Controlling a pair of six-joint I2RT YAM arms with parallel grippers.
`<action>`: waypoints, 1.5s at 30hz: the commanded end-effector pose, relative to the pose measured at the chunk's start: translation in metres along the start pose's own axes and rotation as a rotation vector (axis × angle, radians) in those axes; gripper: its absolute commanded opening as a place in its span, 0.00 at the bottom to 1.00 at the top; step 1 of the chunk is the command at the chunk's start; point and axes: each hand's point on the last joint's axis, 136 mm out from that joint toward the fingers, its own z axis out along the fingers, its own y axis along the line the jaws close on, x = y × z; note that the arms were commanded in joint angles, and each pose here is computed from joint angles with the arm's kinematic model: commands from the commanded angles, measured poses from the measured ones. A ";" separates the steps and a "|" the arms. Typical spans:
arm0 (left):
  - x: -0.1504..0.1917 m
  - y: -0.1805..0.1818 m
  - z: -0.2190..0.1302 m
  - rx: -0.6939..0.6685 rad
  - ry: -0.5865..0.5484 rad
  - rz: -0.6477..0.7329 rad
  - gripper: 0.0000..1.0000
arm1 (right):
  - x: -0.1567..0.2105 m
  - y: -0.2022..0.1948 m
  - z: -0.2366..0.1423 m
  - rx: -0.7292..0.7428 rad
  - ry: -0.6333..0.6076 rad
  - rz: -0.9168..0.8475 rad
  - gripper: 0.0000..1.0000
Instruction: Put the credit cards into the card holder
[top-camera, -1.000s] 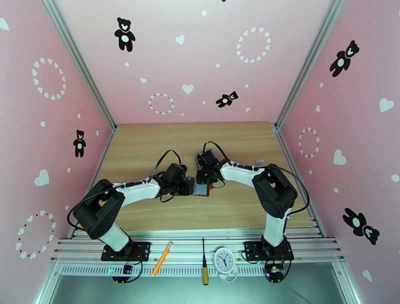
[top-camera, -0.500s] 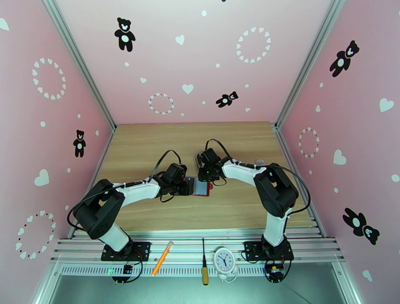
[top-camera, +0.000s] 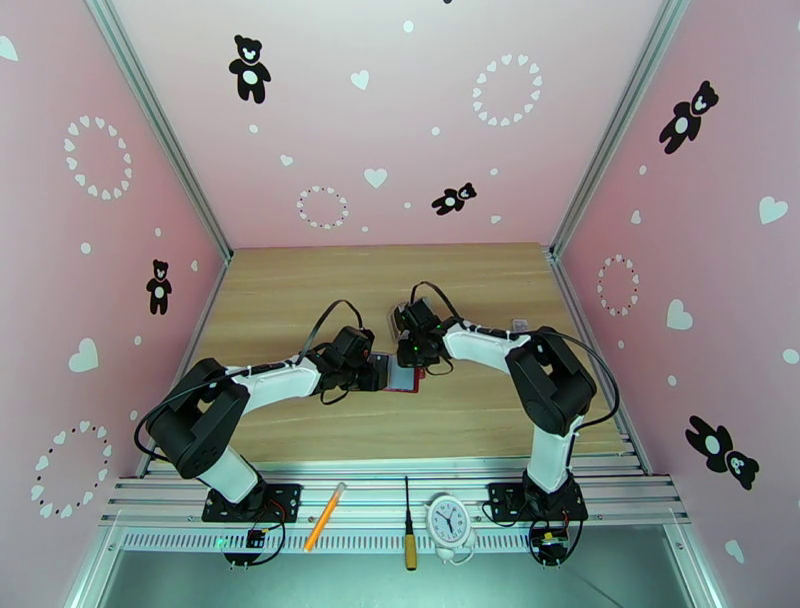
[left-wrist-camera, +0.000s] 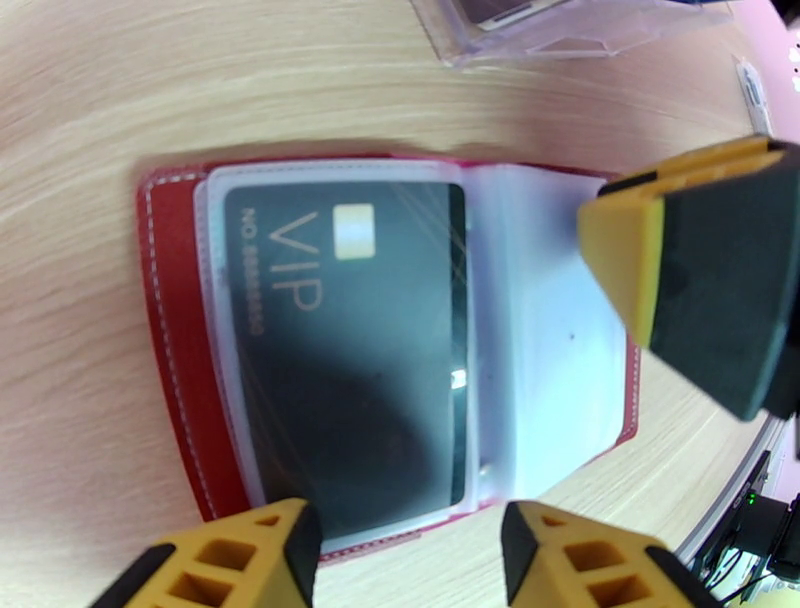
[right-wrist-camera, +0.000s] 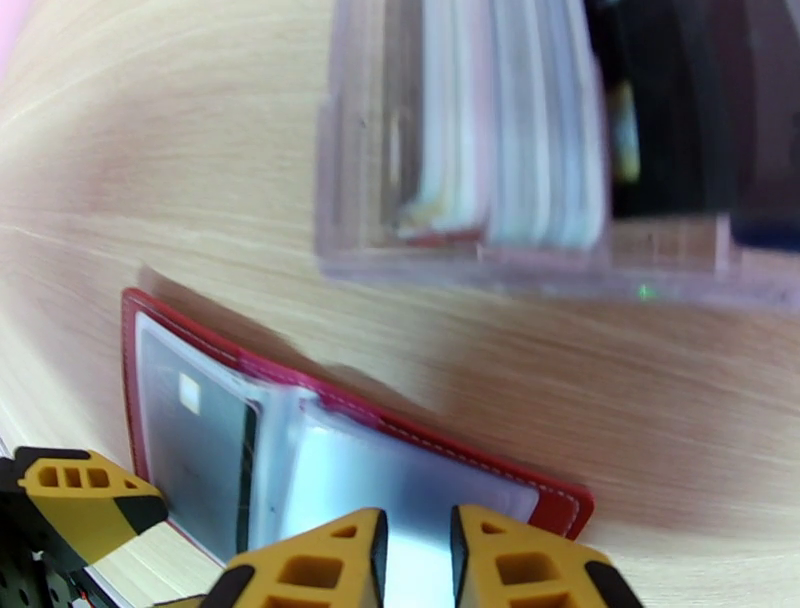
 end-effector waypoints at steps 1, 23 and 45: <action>0.011 0.011 0.004 -0.048 0.040 -0.005 0.55 | 0.012 -0.005 0.008 0.025 0.033 -0.004 0.24; 0.010 0.005 0.009 -0.018 0.049 -0.002 0.56 | 0.017 0.038 0.020 -0.124 0.062 0.027 0.25; 0.016 0.030 0.018 -0.154 0.093 -0.017 0.40 | -0.021 0.044 -0.031 -0.266 -0.077 0.105 0.25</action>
